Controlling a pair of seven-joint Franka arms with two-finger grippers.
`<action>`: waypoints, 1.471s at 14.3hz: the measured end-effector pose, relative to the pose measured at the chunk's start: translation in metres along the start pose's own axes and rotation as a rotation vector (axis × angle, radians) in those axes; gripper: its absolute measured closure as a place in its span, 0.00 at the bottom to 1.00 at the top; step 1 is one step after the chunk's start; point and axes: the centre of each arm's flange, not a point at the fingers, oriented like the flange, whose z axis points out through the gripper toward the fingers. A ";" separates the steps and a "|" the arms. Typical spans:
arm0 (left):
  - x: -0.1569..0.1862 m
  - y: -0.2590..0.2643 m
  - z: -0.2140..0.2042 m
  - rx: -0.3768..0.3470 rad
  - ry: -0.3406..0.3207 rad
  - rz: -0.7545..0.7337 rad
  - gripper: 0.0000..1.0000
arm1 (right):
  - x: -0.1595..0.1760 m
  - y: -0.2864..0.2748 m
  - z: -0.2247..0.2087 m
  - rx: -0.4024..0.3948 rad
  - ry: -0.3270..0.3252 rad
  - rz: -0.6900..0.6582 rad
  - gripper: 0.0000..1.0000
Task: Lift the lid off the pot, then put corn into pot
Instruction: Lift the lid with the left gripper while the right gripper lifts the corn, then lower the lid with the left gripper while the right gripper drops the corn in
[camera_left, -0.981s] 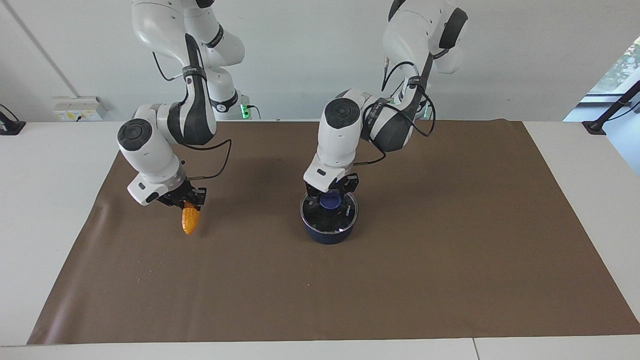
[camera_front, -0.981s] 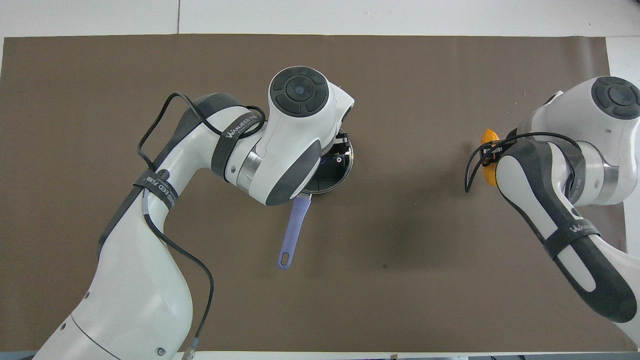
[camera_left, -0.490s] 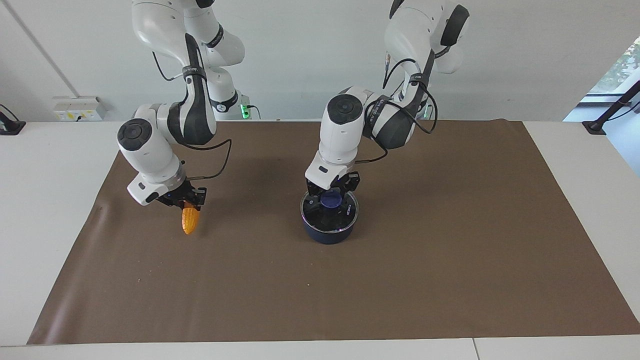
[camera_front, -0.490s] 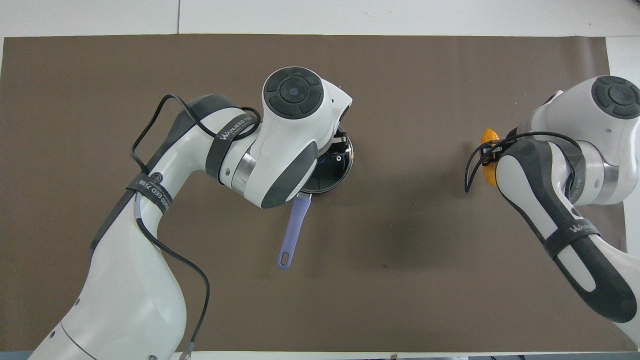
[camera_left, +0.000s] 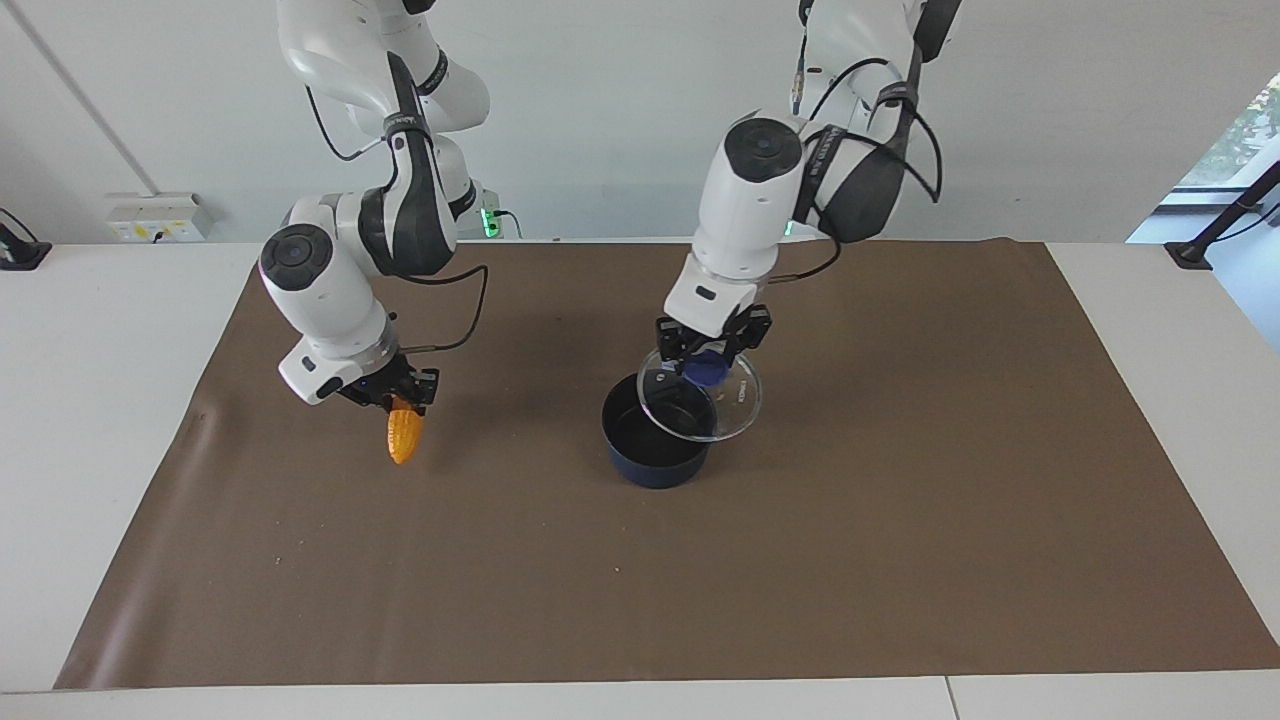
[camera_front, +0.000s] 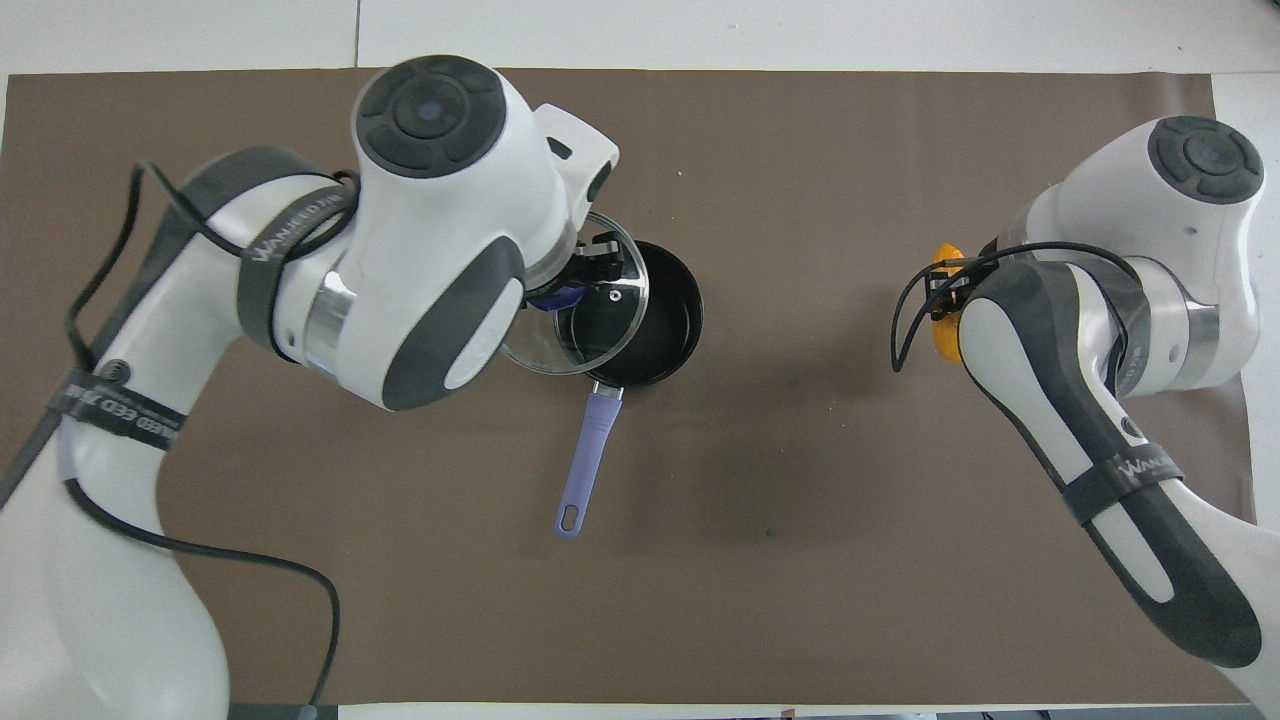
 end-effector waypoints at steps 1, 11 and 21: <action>0.013 -0.033 -0.013 0.010 -0.011 0.012 0.32 | 0.001 -0.029 -0.030 0.005 0.005 0.011 0.60; 0.091 -0.410 0.051 0.000 -0.027 0.173 0.32 | -0.023 -0.315 -0.006 0.097 0.107 0.129 0.60; 0.061 -0.426 0.147 0.001 -0.034 0.163 0.32 | -0.017 -0.327 0.079 0.062 0.131 0.110 0.60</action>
